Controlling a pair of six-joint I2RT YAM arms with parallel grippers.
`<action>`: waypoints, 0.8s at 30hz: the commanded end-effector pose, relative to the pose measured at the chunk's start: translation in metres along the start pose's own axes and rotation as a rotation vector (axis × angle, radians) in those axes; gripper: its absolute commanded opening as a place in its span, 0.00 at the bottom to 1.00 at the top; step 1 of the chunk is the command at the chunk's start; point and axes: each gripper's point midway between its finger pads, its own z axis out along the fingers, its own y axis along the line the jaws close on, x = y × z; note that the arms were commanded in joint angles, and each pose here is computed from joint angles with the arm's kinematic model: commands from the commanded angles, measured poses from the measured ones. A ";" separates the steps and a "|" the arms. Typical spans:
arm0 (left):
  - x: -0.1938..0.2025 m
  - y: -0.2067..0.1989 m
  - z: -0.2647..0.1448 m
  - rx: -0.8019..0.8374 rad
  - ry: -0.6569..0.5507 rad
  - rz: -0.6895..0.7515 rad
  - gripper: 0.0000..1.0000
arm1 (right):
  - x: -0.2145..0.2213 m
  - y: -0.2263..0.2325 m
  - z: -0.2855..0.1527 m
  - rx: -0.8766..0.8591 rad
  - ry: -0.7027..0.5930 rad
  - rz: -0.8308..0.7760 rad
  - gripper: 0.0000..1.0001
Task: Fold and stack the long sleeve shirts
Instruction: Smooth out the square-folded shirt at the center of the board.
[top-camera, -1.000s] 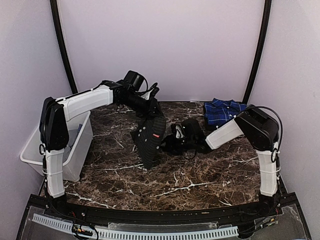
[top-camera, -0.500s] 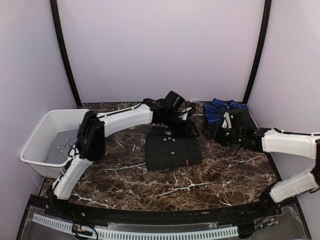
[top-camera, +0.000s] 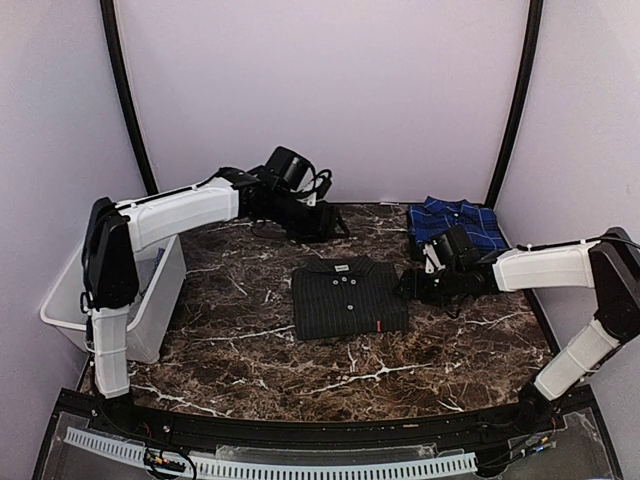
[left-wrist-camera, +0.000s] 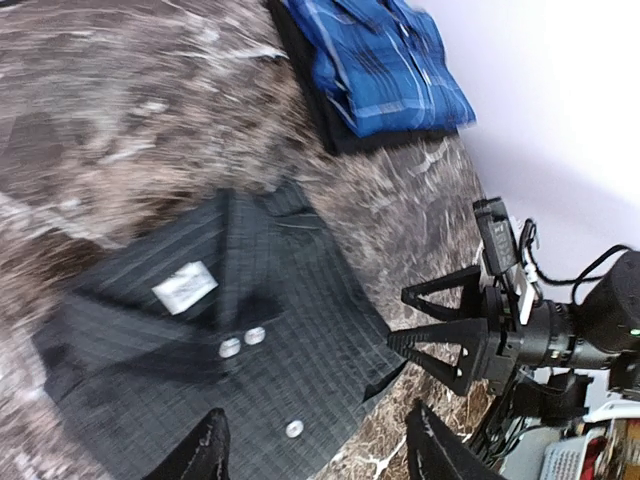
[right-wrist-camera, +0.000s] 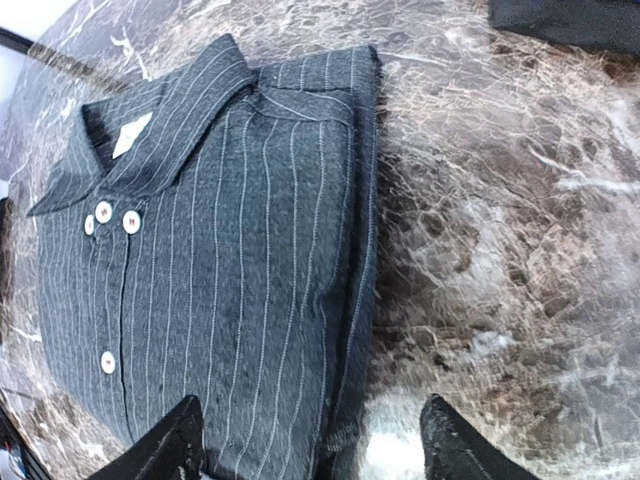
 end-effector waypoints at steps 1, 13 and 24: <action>0.013 0.039 -0.033 -0.044 -0.033 -0.068 0.58 | -0.009 0.013 0.007 -0.030 0.008 -0.038 0.64; 0.092 0.098 -0.027 -0.052 0.087 -0.207 0.52 | 0.035 0.014 0.000 0.000 0.095 -0.055 0.45; 0.122 0.122 -0.001 -0.073 0.163 -0.272 0.48 | 0.070 -0.018 0.004 0.102 0.157 -0.017 0.35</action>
